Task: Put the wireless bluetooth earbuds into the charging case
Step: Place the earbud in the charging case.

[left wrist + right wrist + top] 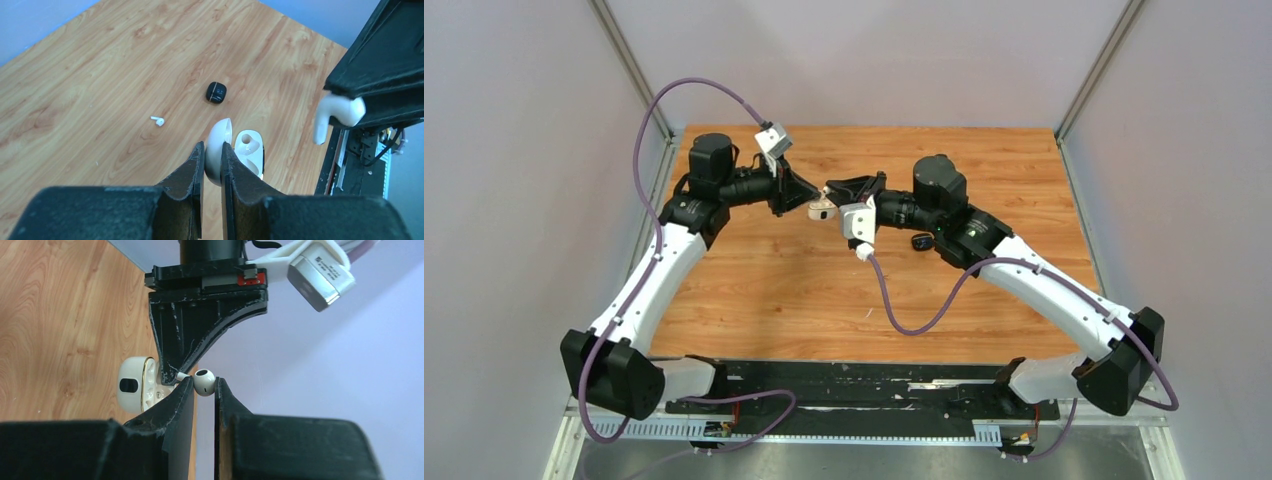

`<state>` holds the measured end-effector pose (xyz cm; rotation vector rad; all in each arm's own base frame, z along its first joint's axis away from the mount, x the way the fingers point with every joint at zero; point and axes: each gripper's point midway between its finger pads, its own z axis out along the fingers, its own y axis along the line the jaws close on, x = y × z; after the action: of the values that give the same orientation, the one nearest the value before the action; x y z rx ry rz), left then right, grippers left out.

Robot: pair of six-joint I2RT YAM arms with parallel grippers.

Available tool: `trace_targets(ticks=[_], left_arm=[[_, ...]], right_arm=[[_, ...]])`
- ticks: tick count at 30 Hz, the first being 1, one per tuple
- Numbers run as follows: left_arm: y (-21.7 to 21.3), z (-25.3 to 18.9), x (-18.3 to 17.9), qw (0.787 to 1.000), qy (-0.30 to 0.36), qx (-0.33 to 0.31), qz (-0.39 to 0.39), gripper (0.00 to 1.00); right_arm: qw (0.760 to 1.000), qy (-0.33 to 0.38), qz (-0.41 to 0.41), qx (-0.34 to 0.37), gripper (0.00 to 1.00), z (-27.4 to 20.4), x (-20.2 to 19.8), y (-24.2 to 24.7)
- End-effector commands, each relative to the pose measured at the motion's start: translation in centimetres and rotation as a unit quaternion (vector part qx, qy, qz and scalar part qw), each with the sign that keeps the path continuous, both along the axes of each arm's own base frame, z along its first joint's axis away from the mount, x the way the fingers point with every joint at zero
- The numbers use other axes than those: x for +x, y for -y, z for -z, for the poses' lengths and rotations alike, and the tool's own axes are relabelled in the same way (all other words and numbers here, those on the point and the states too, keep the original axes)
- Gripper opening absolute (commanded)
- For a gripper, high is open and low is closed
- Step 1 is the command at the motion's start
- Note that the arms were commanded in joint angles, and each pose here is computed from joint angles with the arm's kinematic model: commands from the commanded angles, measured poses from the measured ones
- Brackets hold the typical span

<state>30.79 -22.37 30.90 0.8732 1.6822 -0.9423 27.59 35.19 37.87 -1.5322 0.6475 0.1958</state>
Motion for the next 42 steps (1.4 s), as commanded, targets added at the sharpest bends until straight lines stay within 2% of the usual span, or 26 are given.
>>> trace_targets(ticks=[1,14,31,42], left_arm=[[-0.1,-3.0,-1.2,0.998,0.059,-0.002,0.014,0.0],[-0.6,-4.3,-2.1,0.992,0.124,0.005,0.015,0.0],[-0.6,-3.7,-2.0,0.994,0.113,0.003,0.008,0.0],[-0.7,-3.6,-1.4,0.994,0.109,0.001,-0.005,0.0]], right_arm=[[0.999,0.047,-0.017,-0.022,0.0,-0.1,-0.1,-0.9],[0.997,0.028,0.012,-0.068,0.0,2.6,0.7,-1.1],[0.994,0.038,0.062,-0.082,0.0,3.0,2.4,-0.6],[0.994,0.033,0.06,-0.09,0.01,4.1,2.2,-0.3]])
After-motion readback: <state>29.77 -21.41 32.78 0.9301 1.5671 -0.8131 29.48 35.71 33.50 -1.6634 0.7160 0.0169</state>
